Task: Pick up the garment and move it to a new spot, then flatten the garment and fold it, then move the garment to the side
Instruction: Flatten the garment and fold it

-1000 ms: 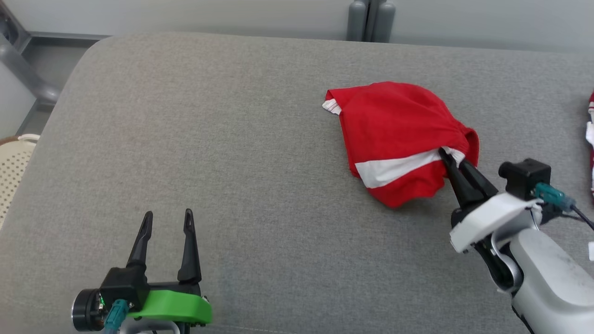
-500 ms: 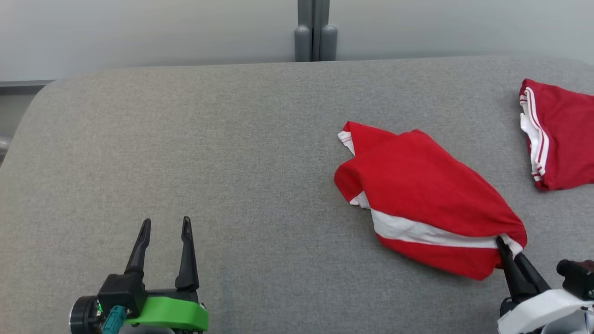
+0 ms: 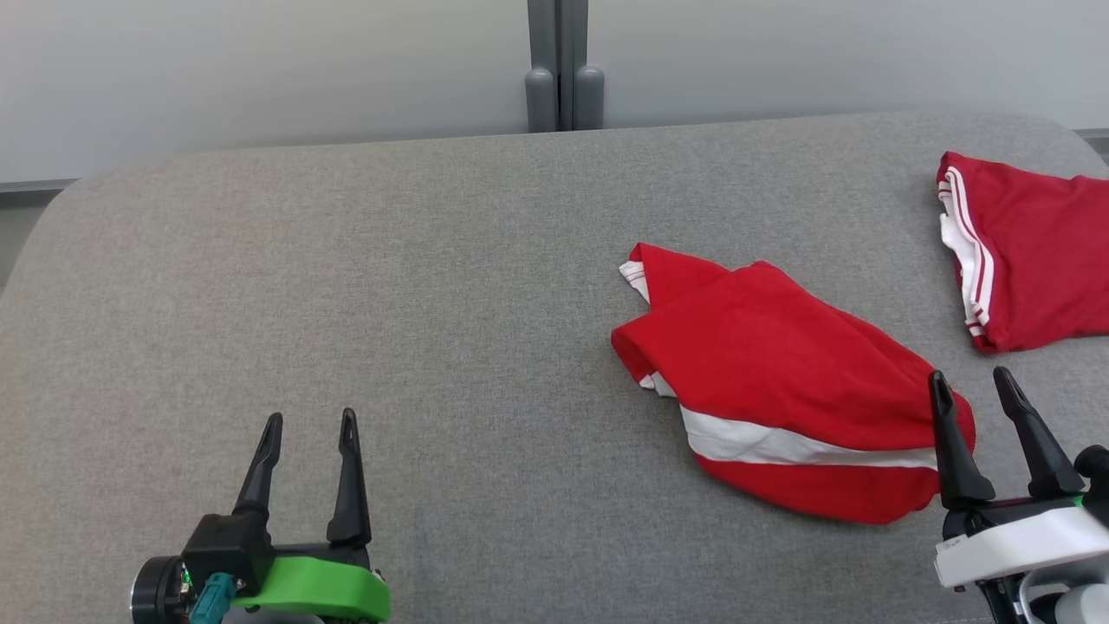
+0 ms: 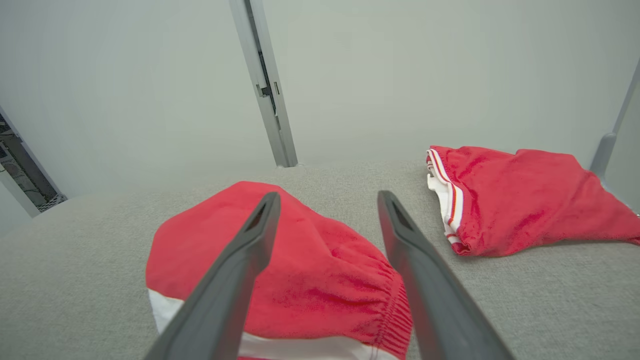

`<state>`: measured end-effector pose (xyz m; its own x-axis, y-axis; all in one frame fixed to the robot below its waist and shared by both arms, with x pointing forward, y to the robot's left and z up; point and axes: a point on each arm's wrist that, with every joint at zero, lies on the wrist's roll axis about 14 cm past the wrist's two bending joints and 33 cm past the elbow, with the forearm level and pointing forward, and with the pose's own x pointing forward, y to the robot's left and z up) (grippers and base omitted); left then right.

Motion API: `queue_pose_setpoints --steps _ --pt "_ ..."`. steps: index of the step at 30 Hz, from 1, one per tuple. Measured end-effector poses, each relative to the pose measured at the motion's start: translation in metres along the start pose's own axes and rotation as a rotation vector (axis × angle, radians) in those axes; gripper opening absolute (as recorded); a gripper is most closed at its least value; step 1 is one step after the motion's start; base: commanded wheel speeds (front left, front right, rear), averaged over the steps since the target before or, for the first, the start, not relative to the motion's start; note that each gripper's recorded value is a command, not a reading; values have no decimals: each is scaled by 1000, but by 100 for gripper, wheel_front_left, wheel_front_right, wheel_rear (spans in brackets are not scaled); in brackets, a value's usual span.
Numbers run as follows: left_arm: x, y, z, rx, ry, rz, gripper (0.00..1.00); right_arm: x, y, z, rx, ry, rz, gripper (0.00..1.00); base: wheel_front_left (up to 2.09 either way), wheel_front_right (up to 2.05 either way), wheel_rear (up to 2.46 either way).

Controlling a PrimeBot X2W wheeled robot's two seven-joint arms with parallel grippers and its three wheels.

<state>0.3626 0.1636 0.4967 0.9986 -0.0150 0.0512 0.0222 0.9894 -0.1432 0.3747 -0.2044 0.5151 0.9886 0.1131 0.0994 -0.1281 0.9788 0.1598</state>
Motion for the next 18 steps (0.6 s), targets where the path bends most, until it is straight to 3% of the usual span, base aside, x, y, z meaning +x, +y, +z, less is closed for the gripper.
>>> queue_pose_setpoints --steps 7,18 --pt "8 -10 0 7 -1 -45 100 4 23 19 -18 -70 47 100 0 0 0" --pt "65 -85 -7 85 5 -344 100 5 14 23 -27 -84 14 100 0 0 0"
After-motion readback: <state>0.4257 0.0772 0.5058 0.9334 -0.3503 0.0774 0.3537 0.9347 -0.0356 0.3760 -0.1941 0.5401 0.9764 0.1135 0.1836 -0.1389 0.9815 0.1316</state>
